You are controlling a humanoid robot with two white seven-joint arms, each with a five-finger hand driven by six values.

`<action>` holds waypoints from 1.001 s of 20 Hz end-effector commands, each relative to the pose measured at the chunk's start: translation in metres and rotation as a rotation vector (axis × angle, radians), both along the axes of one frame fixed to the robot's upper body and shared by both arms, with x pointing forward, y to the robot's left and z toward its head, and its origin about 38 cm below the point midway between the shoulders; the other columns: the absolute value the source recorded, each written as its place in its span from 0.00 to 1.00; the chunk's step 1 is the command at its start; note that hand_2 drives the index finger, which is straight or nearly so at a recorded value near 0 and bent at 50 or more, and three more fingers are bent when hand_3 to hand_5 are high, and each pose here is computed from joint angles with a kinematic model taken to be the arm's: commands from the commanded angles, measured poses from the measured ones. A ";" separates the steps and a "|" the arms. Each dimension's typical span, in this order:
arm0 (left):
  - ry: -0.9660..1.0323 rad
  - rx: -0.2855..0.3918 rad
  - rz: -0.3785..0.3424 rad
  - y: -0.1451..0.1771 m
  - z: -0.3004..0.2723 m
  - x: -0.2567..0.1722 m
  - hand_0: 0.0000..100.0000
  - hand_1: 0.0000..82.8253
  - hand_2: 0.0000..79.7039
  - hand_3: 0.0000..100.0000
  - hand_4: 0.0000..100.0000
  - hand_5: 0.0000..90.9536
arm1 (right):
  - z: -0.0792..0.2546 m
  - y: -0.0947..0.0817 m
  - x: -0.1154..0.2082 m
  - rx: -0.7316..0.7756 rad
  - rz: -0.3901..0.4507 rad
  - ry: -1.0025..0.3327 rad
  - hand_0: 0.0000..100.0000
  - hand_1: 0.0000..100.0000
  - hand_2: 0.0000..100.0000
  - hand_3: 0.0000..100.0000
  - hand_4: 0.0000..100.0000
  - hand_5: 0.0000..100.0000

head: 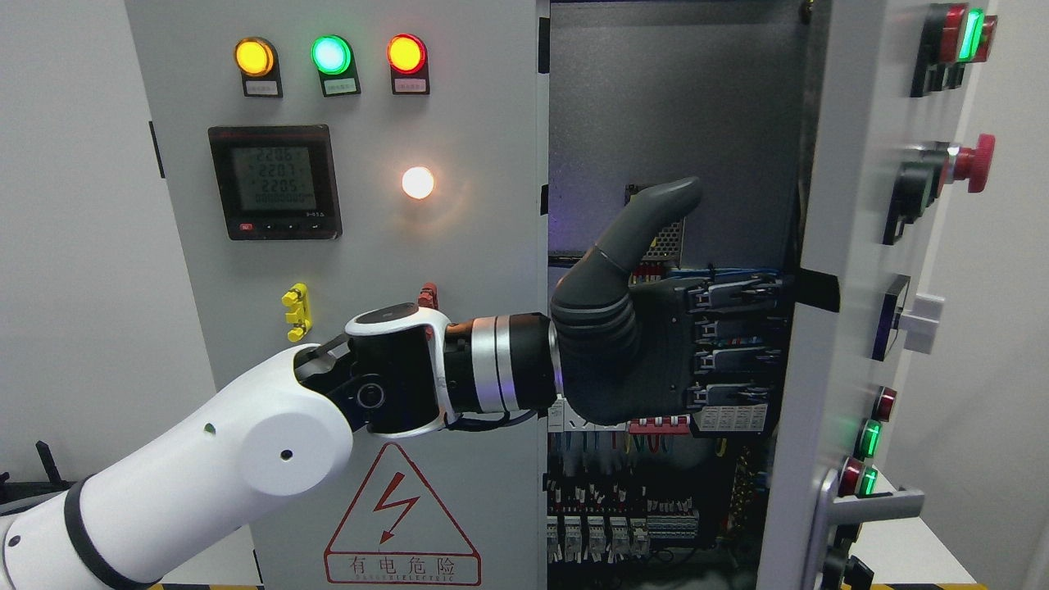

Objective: Open door with both hands
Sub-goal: 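Push the door edge outward with the left hand, swinging it open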

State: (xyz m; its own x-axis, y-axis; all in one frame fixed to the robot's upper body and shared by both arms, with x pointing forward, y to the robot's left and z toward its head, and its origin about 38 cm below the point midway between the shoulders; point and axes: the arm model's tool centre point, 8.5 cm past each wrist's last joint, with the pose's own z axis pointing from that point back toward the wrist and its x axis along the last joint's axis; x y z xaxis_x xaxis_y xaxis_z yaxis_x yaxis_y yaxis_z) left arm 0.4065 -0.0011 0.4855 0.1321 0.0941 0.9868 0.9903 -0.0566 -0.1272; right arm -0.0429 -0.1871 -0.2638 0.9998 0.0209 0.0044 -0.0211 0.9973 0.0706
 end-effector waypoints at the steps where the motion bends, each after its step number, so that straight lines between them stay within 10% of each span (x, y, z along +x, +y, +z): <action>1: -0.016 -0.002 -0.083 -0.050 -0.006 -0.020 0.00 0.00 0.00 0.00 0.04 0.00 | 0.000 0.001 0.000 0.001 0.000 -0.001 0.00 0.00 0.00 0.00 0.00 0.00; 20: 0.015 -0.065 -0.163 -0.125 0.006 -0.065 0.00 0.00 0.00 0.00 0.04 0.00 | 0.000 0.001 0.000 0.001 0.000 0.000 0.00 0.00 0.00 0.00 0.00 0.00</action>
State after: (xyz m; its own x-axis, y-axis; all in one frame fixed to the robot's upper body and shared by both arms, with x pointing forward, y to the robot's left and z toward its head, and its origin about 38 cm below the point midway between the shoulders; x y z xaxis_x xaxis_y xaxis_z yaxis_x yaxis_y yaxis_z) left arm 0.3735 -0.0858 0.4851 0.1429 0.1162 0.9829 0.9839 -0.1245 -0.1283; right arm -0.0427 -0.1871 -0.2638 0.9998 0.0208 0.0059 -0.0211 0.9973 0.0701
